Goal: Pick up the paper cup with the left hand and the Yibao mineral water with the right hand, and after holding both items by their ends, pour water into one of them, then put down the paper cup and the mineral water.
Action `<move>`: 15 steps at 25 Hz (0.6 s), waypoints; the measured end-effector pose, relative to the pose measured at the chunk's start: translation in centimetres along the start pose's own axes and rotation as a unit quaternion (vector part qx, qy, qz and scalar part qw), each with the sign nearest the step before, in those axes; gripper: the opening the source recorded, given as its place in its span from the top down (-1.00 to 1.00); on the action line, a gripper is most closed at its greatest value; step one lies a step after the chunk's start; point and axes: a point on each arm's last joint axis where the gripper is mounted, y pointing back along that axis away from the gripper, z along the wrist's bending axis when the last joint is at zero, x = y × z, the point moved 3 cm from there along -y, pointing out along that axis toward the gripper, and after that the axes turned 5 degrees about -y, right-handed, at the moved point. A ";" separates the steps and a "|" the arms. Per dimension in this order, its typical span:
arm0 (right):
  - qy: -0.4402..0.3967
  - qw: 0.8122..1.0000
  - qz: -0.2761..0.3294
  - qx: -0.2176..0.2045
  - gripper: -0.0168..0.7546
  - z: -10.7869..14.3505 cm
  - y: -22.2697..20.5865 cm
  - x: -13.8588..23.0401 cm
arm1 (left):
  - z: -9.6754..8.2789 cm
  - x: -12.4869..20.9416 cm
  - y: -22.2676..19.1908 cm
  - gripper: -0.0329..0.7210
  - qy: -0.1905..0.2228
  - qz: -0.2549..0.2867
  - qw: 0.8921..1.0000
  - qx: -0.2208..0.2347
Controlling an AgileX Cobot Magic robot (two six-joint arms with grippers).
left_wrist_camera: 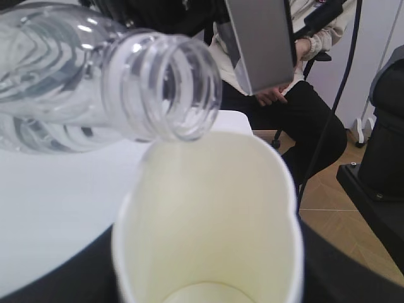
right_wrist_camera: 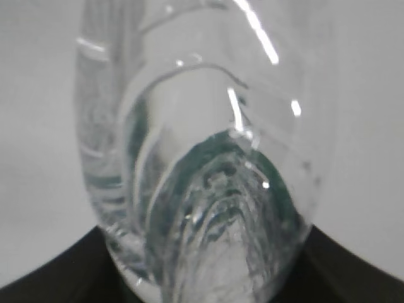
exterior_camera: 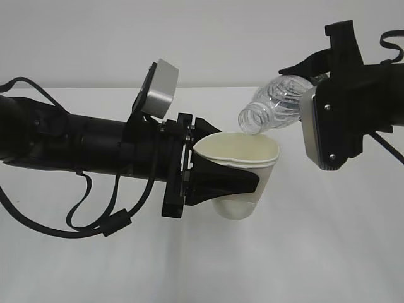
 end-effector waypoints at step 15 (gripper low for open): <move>0.021 1.000 -0.001 0.004 -0.19 -0.2 0.0 0.0 | 0.0 0.0 0.0 -0.13 0.000 0.000 1.000 0.000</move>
